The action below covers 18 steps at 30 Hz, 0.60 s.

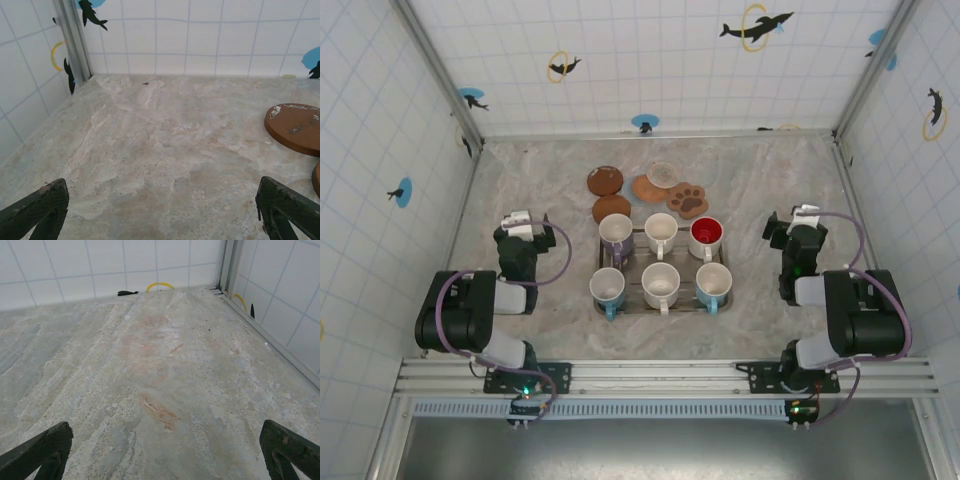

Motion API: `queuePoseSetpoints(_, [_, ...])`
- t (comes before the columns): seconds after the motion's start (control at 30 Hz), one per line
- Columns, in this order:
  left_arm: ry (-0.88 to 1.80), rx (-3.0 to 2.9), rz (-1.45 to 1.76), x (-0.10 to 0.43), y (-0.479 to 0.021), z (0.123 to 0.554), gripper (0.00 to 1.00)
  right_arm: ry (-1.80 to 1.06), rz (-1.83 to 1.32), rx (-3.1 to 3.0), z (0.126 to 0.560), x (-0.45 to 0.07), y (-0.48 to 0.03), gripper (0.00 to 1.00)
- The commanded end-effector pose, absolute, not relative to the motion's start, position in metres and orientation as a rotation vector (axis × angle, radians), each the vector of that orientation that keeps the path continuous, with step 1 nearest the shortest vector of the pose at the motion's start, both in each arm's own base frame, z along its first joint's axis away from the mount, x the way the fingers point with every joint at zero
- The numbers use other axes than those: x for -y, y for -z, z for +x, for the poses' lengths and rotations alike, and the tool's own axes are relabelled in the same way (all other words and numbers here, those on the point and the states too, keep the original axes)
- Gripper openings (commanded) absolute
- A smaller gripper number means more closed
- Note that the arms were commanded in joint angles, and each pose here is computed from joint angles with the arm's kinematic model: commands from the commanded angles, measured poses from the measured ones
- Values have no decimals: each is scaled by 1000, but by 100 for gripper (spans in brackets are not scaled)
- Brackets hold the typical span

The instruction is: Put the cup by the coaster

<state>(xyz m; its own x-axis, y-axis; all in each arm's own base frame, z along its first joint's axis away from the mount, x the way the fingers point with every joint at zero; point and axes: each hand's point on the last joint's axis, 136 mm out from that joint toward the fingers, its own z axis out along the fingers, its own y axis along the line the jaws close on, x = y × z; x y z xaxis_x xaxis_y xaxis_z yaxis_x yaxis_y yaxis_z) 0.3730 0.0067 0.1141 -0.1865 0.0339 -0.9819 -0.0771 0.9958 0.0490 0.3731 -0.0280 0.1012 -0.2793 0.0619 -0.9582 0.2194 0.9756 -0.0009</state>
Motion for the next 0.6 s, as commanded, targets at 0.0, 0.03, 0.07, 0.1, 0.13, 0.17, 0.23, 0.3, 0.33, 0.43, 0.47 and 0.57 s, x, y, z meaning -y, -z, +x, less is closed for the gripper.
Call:
queuePoseSetpoints(0.0, [-93,-1723,-26,-6,-124,378,98,155,214,-1791,382,29,-119,99])
queuePoseSetpoints(0.03, [-94,-1723,-25,-6,-124,378,97,155,214,-1792,382,29,-119,99])
queuePoseSetpoints(0.07, [-94,-1723,-27,-7,-124,378,97,151,214,-1793,382,29,-118,99])
queuePoseSetpoints(0.1, [-94,-1725,-25,-7,-124,377,98,147,215,-1793,382,29,-119,99])
queuePoseSetpoints(0.13, [-93,-1723,-24,-6,-124,378,98,147,215,-1792,382,29,-119,99])
queuePoseSetpoints(0.17, [-94,-1725,-26,-7,-124,378,98,146,214,-1791,382,29,-119,99])
queuePoseSetpoints(0.23, [-94,-1725,-27,-7,-124,378,98,147,215,-1791,382,29,-119,99])
queuePoseSetpoints(0.3, [-93,-1723,-26,-6,-124,378,98,145,215,-1792,382,29,-119,99])
queuePoseSetpoints(0.33, [-93,-1724,-25,-6,-124,378,98,142,215,-1793,382,30,-119,99])
queuePoseSetpoints(0.43, [-94,-1724,-27,-7,-124,378,98,143,216,-1792,382,30,-119,99])
queuePoseSetpoints(0.47, [-93,-1724,-25,-6,-124,378,98,143,215,-1792,382,30,-119,99])
queuePoseSetpoints(0.57, [-94,-1724,-25,-7,-124,378,98,142,215,-1792,382,29,-119,99])
